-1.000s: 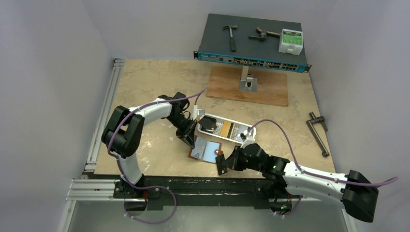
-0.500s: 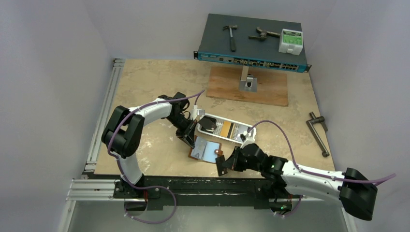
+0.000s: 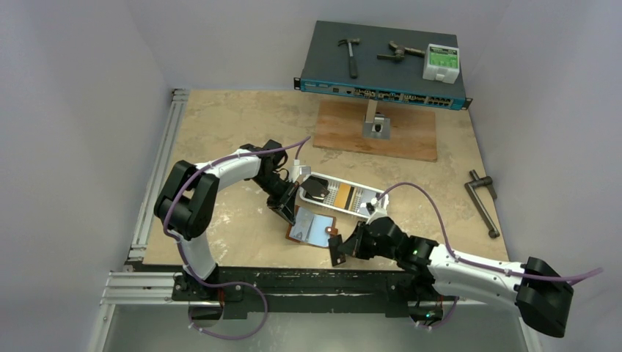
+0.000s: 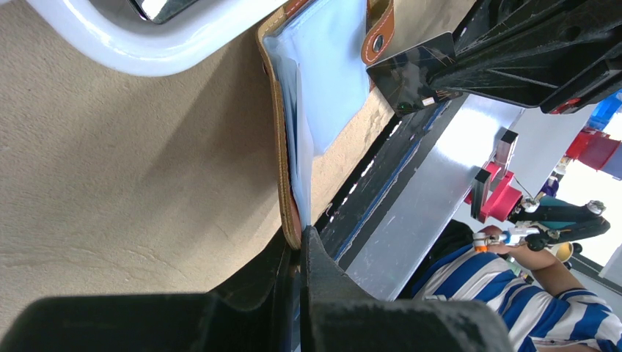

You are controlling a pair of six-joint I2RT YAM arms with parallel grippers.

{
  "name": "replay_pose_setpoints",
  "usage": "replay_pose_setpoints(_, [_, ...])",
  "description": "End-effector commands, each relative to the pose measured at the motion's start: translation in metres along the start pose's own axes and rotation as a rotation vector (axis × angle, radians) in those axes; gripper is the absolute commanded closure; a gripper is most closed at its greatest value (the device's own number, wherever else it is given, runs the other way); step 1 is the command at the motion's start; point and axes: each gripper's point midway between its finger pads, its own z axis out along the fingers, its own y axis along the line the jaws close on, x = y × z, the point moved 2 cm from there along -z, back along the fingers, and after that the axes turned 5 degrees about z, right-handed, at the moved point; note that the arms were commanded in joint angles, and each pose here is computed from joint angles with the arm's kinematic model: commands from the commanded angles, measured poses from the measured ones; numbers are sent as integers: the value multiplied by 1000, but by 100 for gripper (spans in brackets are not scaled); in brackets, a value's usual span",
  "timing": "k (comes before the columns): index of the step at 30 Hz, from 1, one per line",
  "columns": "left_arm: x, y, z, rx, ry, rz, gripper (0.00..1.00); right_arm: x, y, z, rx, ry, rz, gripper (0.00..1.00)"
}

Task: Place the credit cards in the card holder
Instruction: Move the card holder to the center of the board, then pick up the card holder from the center of the board.

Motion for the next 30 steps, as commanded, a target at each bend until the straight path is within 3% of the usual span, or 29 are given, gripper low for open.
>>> replay_pose_setpoints(1, [-1,-9,-5,20,-23,40,100,2,-3,2,2,13,3,100])
replay_pose_setpoints(23, [1,-3,-3,8,4,41,100,-8,10,22,-73,-1,-9,100])
replay_pose_setpoints(30, [0,-3,-4,2,7,44,100,-34,55,10,-242,-101,-80,100])
